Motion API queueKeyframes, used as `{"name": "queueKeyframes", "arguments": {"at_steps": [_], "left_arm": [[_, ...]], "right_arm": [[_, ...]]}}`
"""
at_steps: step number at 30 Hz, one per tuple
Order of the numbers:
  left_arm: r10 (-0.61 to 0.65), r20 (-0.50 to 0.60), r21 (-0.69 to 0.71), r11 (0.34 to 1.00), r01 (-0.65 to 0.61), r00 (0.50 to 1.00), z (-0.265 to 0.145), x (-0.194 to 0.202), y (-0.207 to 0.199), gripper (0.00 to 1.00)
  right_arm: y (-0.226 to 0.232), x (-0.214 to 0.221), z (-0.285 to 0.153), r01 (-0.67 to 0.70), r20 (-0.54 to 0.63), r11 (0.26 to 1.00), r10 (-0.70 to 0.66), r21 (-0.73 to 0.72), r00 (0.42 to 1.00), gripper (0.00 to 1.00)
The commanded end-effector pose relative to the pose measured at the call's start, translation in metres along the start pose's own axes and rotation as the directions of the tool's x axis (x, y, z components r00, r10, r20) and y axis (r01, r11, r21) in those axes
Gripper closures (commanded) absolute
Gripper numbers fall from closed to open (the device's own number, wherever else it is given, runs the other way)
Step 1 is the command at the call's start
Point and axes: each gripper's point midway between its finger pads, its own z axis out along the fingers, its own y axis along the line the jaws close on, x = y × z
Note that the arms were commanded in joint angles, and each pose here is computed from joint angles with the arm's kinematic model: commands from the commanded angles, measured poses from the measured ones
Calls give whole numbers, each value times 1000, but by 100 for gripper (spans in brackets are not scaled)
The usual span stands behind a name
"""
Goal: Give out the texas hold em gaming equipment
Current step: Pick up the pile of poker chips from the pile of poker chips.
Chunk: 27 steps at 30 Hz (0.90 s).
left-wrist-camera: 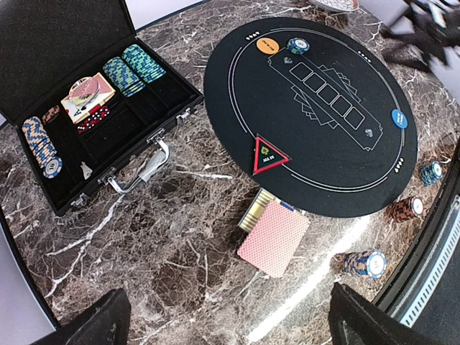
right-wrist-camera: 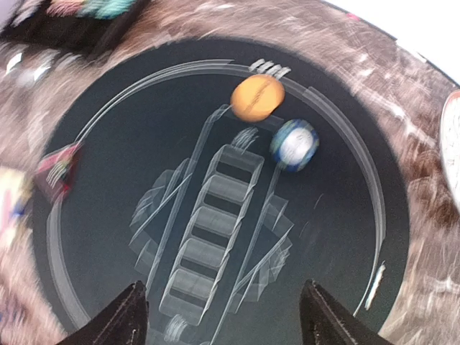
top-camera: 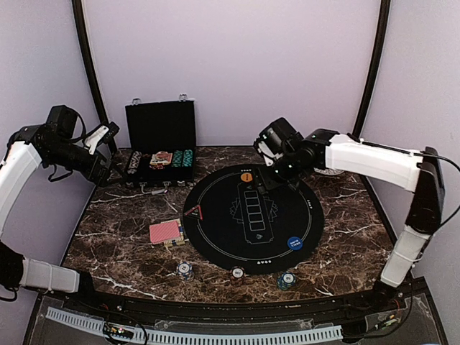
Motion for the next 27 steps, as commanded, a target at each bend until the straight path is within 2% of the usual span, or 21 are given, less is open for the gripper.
{"name": "queueKeyframes", "arguments": {"at_steps": [1, 6, 11, 16, 27], "left_arm": [[32, 13, 10, 999, -32, 999, -7, -4, -7, 1], [35, 10, 12, 999, -35, 999, -4, -4, -6, 1], [28, 11, 22, 999, -28, 1000, -1, -5, -7, 1], [26, 11, 25, 999, -26, 1000, -1, -4, -7, 1], [28, 12, 27, 999, -28, 1000, -2, -5, -10, 1]], "right_arm": [[16, 68, -42, -33, -69, 999, 31, -19, 997, 23], [35, 150, -80, -86, -176, 995, 77, -44, 981, 17], [53, 208, -90, -116, -253, 990, 92, -80, 963, 11], [69, 232, -79, -97, -295, 988, 58, -121, 954, 9], [73, 263, -42, -14, -366, 995, -25, -103, 930, 10]]}}
